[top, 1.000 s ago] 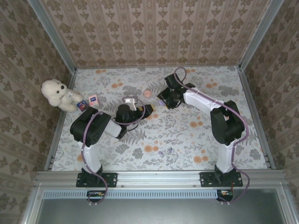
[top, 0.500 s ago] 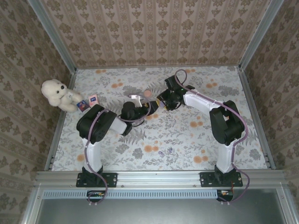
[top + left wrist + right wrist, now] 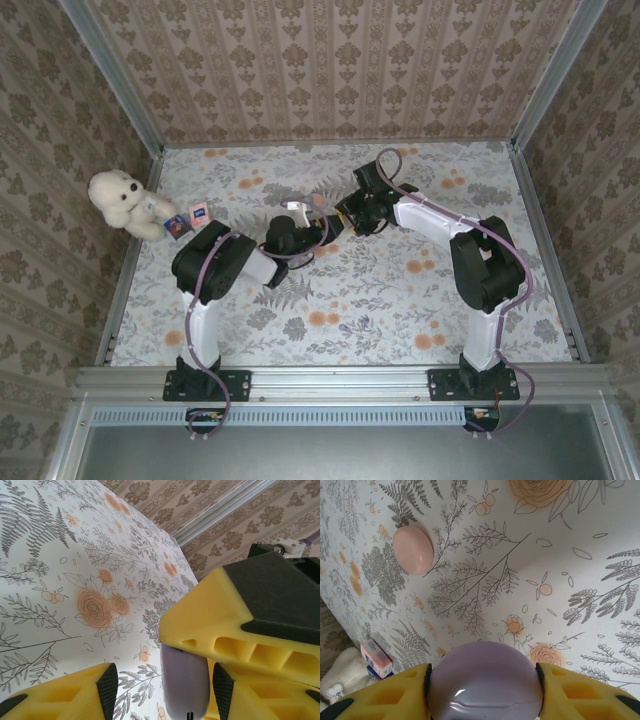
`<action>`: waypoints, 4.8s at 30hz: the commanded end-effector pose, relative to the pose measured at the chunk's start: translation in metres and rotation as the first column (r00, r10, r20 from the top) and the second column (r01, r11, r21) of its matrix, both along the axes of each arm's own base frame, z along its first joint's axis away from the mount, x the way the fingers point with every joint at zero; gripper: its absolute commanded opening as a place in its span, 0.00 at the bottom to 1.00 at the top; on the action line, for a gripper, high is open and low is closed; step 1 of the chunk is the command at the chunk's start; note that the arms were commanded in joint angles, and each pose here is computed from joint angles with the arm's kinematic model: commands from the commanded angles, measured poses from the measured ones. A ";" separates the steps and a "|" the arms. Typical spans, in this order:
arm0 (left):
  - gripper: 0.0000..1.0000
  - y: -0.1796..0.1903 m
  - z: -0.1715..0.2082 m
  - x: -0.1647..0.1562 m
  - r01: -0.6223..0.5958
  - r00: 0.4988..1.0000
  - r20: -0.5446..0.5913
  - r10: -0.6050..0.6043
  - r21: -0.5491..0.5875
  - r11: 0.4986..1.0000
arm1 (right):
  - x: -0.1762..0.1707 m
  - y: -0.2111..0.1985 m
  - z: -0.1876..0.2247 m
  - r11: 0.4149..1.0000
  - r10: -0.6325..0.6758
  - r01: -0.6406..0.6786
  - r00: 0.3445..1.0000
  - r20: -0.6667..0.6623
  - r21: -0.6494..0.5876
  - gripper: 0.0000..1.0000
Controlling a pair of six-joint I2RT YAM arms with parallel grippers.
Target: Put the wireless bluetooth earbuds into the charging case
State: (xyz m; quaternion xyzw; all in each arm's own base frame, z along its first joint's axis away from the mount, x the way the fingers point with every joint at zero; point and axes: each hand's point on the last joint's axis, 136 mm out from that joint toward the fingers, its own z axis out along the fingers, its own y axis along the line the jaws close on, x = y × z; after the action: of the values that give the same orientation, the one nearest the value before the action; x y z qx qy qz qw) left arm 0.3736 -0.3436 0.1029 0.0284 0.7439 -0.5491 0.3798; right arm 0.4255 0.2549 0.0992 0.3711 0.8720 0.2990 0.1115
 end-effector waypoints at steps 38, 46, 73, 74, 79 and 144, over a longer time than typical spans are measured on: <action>0.11 -0.012 0.012 0.004 -0.015 1.000 0.017 0.016 -0.052 0.999 | 0.006 -0.007 0.044 0.996 -0.012 0.003 0.996 0.092 0.093 0.73; 0.09 0.001 0.032 -0.002 0.041 0.999 0.018 -0.039 -0.085 0.996 | 0.001 -0.057 0.077 0.995 0.099 -0.103 0.953 0.288 -0.001 0.78; 0.07 0.021 0.104 -0.032 0.268 0.959 0.110 -0.263 -0.034 0.963 | -0.038 -0.012 0.109 0.822 0.492 -0.545 0.538 0.685 -0.163 0.76; 0.07 0.021 0.105 -0.032 0.270 0.958 0.110 -0.265 -0.034 0.962 | -0.037 -0.011 0.108 0.822 0.492 -0.546 0.539 0.684 -0.161 0.76; 0.07 0.019 0.108 -0.036 0.281 0.954 0.116 -0.276 -0.031 0.959 | -0.034 -0.006 0.104 0.820 0.492 -0.552 0.545 0.679 -0.151 0.76; 0.05 0.008 0.138 -0.052 0.335 0.930 0.169 -0.327 -0.020 0.942 | -0.040 -0.004 0.089 0.806 0.463 -0.589 0.567 0.681 -0.058 0.47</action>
State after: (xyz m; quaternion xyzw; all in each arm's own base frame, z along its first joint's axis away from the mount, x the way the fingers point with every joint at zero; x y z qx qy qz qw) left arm 0.3246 -0.3294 0.2172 0.1609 0.7079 -0.6073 0.3228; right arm 0.3814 0.2437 0.1796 -0.0190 0.8208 0.4950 0.2844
